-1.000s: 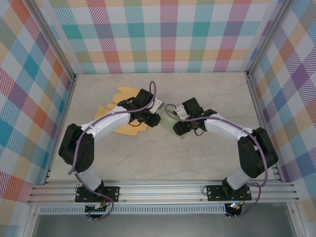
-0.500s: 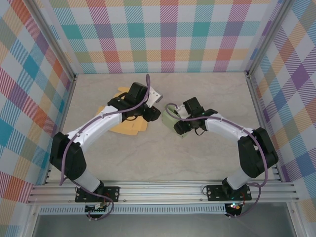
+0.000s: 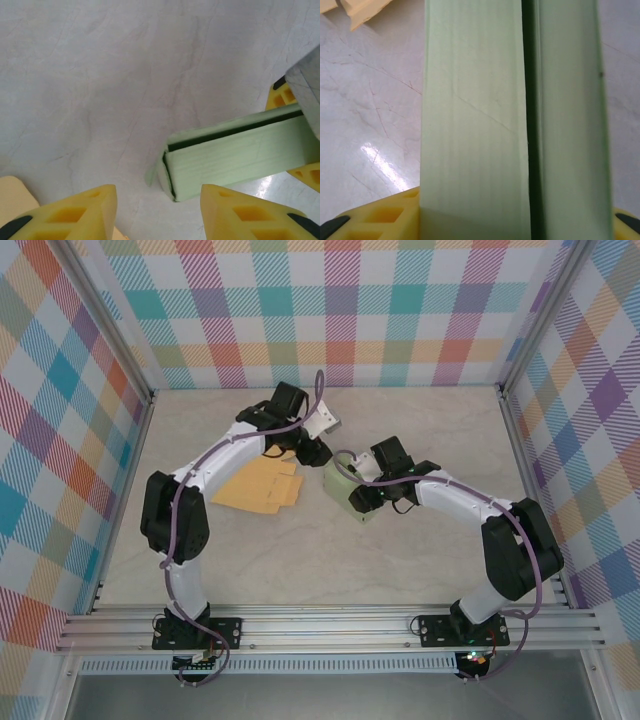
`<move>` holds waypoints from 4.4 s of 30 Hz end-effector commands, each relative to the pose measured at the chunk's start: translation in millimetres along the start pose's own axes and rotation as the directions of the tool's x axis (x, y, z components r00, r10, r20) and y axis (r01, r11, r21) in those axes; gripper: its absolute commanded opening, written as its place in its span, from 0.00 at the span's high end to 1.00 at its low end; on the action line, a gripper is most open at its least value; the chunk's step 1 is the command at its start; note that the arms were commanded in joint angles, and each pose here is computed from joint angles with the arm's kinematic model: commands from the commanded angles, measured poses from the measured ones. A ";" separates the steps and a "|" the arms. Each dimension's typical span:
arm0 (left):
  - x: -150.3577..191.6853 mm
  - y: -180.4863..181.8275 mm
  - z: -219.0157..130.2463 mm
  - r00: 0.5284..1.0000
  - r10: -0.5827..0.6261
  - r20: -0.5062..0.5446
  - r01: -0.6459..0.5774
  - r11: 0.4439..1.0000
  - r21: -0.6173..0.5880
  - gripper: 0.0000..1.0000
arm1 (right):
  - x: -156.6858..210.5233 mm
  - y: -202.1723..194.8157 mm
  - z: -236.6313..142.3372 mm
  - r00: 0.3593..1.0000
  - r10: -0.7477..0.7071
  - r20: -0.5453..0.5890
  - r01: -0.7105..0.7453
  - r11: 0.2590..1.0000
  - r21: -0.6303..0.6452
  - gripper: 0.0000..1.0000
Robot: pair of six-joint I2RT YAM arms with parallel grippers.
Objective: Fold the paper box
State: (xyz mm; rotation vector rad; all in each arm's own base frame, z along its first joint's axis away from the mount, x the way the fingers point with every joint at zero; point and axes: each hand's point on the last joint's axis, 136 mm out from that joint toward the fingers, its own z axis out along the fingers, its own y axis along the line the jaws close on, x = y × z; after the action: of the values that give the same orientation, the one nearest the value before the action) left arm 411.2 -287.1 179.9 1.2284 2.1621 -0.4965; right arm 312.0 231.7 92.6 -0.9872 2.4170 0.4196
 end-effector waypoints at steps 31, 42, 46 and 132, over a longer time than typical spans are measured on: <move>2.2 -11.2 26.3 0.988 0.131 -0.085 -0.113 0.975 0.191 0.80 | -9.0 10.3 -3.6 0.998 -0.048 0.046 0.050 0.997 -0.053 0.50; 10.7 -22.9 22.8 0.989 0.100 -0.107 -0.076 0.975 0.209 1.00 | -7.1 0.7 -3.9 0.998 -0.042 0.038 0.042 0.999 0.005 0.49; 10.7 -21.3 16.4 0.996 0.049 -0.078 -0.038 0.989 0.142 1.00 | -5.7 -6.6 -5.5 0.999 -0.029 0.037 0.028 0.999 0.047 0.44; 60.5 -51.7 -10.2 0.980 0.122 0.154 -0.170 0.920 0.353 0.47 | 5.2 41.7 2.5 0.983 -0.184 0.003 0.182 0.972 -0.148 0.49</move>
State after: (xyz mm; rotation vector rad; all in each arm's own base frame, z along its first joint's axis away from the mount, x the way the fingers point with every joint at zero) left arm 350.0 -264.1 150.8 1.4476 1.9230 -0.8183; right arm 280.2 252.2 90.8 -1.2304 2.3210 0.5145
